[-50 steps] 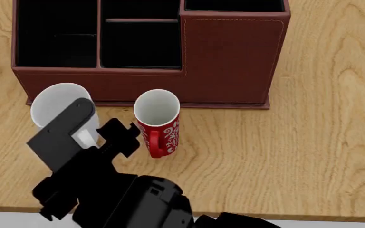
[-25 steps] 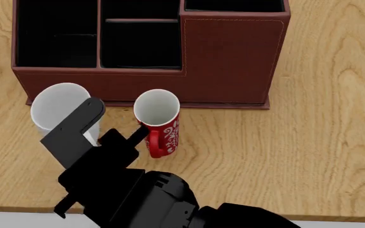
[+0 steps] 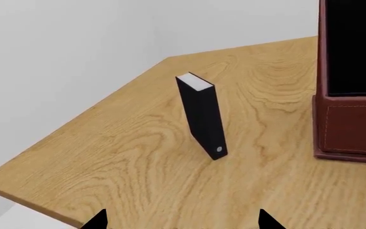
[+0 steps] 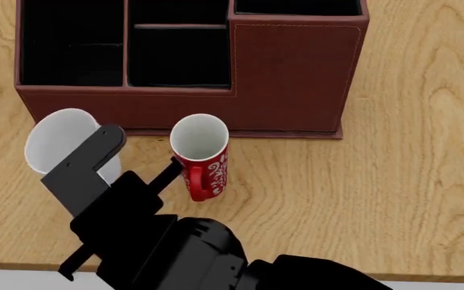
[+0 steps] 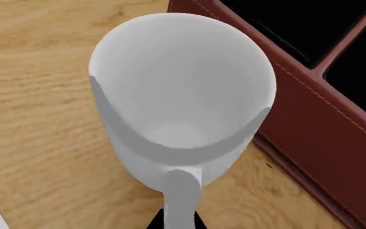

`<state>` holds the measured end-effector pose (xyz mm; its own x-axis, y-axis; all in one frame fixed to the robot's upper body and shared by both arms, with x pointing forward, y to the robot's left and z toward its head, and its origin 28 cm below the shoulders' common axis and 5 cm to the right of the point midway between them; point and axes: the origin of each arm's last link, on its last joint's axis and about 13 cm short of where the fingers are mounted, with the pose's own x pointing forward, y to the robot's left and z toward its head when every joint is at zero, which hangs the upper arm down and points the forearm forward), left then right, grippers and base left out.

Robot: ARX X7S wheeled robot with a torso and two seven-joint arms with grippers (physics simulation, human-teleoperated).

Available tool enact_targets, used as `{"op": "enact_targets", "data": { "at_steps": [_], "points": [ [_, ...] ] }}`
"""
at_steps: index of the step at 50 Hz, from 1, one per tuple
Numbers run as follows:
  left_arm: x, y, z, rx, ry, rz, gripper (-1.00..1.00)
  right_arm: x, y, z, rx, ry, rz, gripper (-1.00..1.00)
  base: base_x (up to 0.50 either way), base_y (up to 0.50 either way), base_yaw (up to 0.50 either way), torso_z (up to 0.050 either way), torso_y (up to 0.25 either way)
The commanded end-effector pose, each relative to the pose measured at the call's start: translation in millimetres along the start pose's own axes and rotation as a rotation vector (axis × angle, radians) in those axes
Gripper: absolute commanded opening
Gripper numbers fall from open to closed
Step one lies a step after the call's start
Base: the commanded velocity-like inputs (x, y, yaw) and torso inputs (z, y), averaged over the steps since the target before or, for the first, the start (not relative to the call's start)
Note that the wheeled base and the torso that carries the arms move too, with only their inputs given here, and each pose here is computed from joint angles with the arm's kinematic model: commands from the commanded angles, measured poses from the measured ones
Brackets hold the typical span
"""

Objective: Pick up the white mug and place it to the right of the caddy.

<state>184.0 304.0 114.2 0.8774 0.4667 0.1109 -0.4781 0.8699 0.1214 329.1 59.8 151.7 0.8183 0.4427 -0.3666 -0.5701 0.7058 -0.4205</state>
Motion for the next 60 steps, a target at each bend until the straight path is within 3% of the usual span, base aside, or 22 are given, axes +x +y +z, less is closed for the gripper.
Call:
{"op": "enact_targets", "data": {
  "at_steps": [1, 12, 28, 39, 60],
  "points": [
    [0.0, -0.7, 0.4, 0.001, -0.001, -0.003, 1.0, -10.9, 2.1, 18.9, -0.036, -0.049, -0.012, -1.0, 0.0, 0.0, 0.0, 0.0, 0.0],
    [0.6, -2.0, 4.3, 0.0, -0.011, -0.007, 1.0, -36.6, -0.4, 35.5, -0.048, -0.098, -0.024, -1.0, 0.0, 0.0, 0.0, 0.0, 0.0],
    [1.4, -3.2, 10.6, -0.003, -0.025, -0.011, 1.0, -74.0, -18.2, 56.1, -0.043, -0.147, -0.072, -1.0, 0.0, 0.0, 0.0, 0.0, 0.0],
    [1.0, -5.1, 14.6, -0.012, -0.034, -0.017, 1.0, -101.0, -39.9, 67.5, -0.041, -0.163, -0.151, -1.0, 0.0, 0.0, 0.0, 0.0, 0.0],
    [2.0, -9.3, 14.6, -0.011, -0.036, -0.036, 1.0, -142.3, -94.2, 74.4, 0.067, -0.148, -0.307, -1.0, 0.0, 0.0, 0.0, 0.0, 0.0]
  ]
}}
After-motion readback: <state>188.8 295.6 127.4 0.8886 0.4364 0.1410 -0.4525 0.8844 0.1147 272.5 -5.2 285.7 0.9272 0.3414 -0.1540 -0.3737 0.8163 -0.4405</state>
